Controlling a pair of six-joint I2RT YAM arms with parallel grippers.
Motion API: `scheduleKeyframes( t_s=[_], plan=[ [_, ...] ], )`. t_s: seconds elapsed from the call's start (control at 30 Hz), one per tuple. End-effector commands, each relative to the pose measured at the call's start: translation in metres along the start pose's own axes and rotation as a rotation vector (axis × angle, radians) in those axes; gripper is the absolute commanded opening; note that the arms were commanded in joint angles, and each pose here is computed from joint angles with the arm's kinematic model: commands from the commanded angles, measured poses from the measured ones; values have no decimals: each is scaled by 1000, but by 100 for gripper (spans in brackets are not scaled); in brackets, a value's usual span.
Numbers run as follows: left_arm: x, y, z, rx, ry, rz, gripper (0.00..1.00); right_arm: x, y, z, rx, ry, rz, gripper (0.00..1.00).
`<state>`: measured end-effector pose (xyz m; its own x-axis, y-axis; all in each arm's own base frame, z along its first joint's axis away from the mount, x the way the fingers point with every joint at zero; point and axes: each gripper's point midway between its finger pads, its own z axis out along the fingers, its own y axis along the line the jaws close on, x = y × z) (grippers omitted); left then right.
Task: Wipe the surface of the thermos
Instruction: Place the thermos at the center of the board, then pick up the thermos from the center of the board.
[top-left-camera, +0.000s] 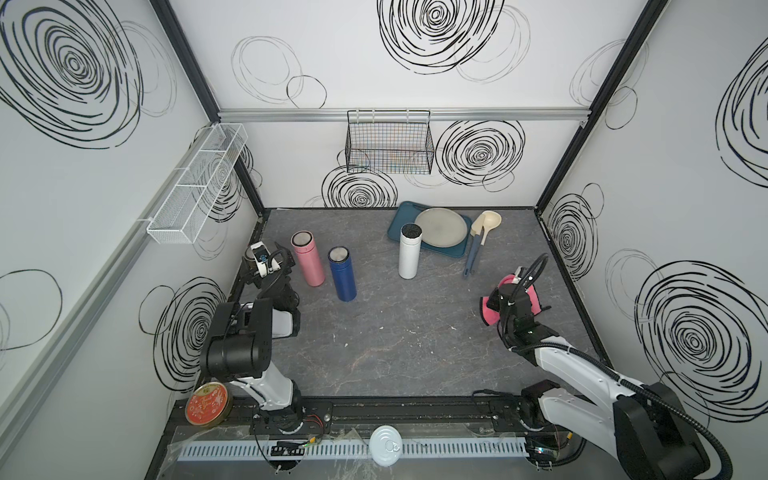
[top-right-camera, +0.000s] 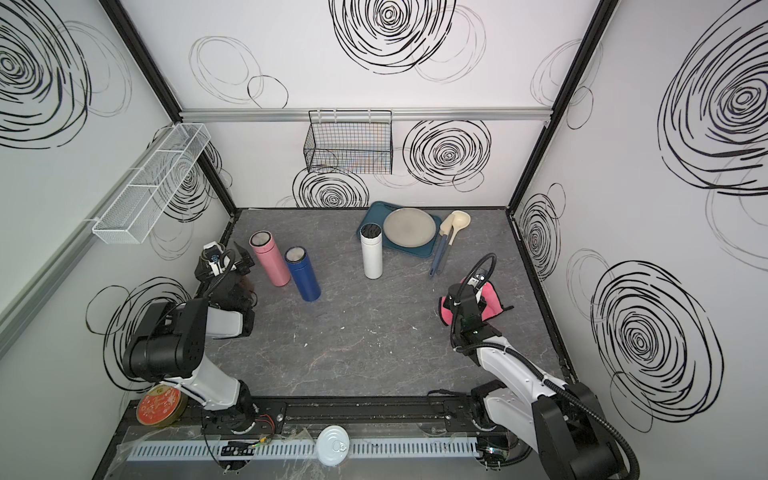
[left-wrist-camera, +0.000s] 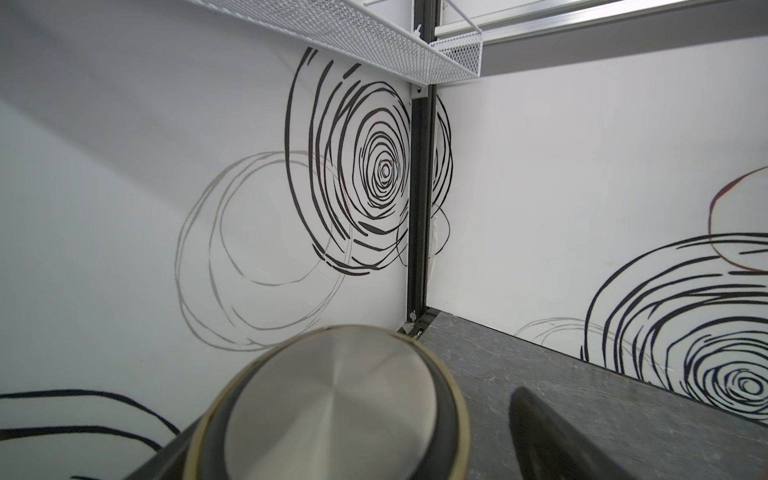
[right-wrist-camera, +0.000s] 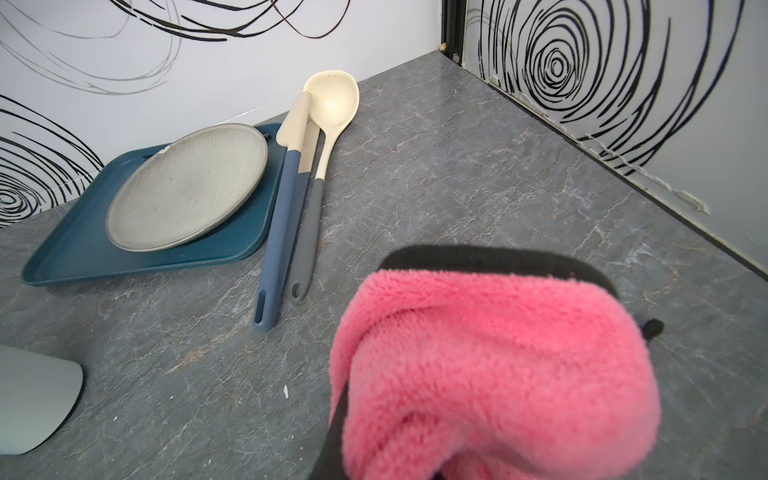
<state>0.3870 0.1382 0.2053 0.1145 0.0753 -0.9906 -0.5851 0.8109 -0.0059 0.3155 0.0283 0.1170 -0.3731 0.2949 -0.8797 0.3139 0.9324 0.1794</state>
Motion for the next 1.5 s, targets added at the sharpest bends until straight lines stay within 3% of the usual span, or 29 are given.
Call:
scheduleKeyframes(
  t_s=[0.0, 0.13, 0.3, 0.57, 0.87, 1.47],
  plan=[
    [-45, 3, 2, -17, -84, -53, 99, -16, 6, -2, -20, -38, 27, 0],
    [-66, 8, 10, -57, 10, -74, 99, -16, 7, -1, -16, -36, 27, 0],
    [-95, -3, -6, 5, 2, -107, 99, -15, 7, -2, -26, -34, 26, 0],
    [-123, -78, -23, 451, 25, -208, 98, -15, 9, -2, -33, -30, 24, 0],
    [-100, -95, -25, 511, 90, -229, 95, -15, 9, -3, -39, -32, 25, 0],
    [-42, -112, -25, 440, 185, -150, 95, -14, 9, -4, -42, -33, 29, 0]
  ],
)
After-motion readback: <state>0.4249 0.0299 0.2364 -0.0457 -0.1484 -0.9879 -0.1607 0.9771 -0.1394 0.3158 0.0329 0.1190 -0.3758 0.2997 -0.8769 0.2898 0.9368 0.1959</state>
